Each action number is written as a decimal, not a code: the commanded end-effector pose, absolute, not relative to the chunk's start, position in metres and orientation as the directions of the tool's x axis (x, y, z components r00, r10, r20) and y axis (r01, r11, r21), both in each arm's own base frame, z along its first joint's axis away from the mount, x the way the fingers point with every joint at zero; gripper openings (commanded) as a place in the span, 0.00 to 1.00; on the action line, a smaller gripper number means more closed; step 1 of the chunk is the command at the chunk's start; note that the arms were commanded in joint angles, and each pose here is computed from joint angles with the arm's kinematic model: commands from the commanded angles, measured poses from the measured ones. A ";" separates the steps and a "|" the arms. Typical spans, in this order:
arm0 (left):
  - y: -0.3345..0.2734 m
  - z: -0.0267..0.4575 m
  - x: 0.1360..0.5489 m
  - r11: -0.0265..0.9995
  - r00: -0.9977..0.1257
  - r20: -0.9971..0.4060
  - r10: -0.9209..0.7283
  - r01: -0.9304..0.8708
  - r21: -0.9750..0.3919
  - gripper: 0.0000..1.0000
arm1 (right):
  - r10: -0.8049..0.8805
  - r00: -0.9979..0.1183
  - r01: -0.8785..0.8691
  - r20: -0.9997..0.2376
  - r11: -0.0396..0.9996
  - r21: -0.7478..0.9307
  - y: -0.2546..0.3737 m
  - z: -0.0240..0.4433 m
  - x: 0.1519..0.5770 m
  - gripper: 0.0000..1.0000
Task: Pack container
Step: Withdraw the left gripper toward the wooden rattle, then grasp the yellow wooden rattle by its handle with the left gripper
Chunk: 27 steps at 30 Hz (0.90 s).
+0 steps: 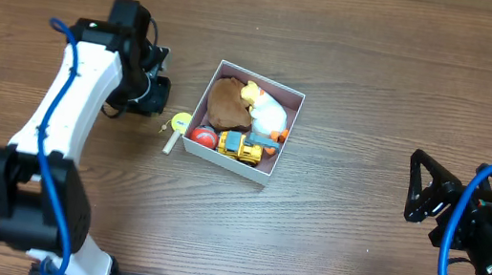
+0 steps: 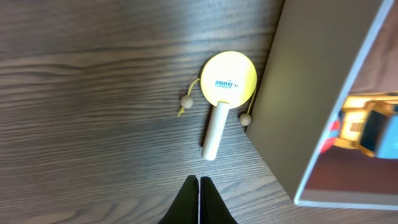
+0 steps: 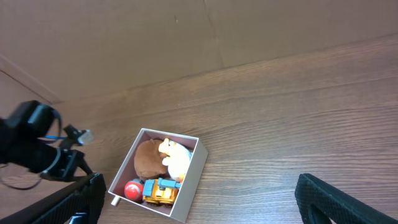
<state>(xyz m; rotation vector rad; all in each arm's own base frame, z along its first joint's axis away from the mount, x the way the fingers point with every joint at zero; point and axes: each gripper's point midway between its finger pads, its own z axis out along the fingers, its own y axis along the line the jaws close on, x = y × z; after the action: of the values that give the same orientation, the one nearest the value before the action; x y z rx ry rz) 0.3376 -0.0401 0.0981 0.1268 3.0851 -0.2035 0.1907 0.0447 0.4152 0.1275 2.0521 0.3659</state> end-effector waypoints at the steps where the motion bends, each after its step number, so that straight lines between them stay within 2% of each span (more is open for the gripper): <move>1: -0.062 0.074 0.333 0.986 -0.993 0.018 0.116 0.113 -0.121 0.04 | 0.246 -0.473 -0.054 -0.846 0.950 0.307 0.042 0.419 0.191 1.00; 12: -0.119 0.055 0.326 0.977 -0.982 0.044 0.184 0.178 -0.120 0.04 | 0.246 -0.473 -0.054 -0.846 0.950 0.307 0.042 0.419 0.191 1.00; 17: -0.127 0.056 0.313 0.986 -0.987 0.091 0.134 0.124 -0.112 0.04 | 0.246 -0.473 -0.054 -0.846 0.950 0.307 0.042 0.419 0.191 1.00; 27: -0.139 0.058 0.308 0.978 -0.983 0.099 0.155 0.138 -0.157 0.04 | 0.246 -0.473 -0.054 -0.846 0.950 0.307 0.042 0.419 0.191 1.00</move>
<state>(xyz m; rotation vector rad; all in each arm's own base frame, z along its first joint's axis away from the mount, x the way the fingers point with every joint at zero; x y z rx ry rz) 0.3124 -0.1297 0.0579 0.2432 3.2253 -0.1980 0.1907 0.0448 0.4152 0.1273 2.0522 0.3663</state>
